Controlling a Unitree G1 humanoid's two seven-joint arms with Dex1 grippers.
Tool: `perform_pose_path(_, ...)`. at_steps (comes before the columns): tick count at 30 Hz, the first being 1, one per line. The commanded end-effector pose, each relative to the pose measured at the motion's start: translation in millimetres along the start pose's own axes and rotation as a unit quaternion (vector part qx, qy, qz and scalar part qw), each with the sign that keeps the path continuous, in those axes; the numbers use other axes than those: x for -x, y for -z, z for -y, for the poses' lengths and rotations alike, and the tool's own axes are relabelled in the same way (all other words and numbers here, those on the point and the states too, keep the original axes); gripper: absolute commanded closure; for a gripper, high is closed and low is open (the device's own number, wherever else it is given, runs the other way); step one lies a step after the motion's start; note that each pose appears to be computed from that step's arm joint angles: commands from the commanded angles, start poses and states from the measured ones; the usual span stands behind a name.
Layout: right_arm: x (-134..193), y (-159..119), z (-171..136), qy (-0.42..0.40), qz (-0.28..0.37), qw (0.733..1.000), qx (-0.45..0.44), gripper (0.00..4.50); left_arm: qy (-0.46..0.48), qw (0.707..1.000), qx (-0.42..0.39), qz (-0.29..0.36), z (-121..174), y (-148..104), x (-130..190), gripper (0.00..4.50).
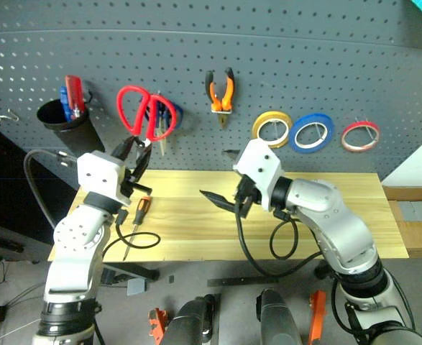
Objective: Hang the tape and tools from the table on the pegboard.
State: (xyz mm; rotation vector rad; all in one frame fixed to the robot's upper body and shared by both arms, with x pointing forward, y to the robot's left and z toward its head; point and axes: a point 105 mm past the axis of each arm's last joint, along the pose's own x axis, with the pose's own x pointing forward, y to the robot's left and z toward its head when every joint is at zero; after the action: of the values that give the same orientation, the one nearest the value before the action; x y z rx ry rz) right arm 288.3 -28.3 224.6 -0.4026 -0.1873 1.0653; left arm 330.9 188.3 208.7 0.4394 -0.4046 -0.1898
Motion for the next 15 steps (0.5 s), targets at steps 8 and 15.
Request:
perform_pose_path(8, -2.2, -12.8, 2.9, 0.001, 0.016, 0.999, 0.027, 0.00, -0.008, 0.998, 0.020, -0.053, 1.4, 22.1, -29.0, 3.49)
perform_pose_path(15, -3.1, -14.6, 1.4, -0.003, 0.019, 0.999, 0.028, 0.00, 0.012, 0.997, 0.042, -0.068, 12.9, 28.8, -35.0, 1.87)
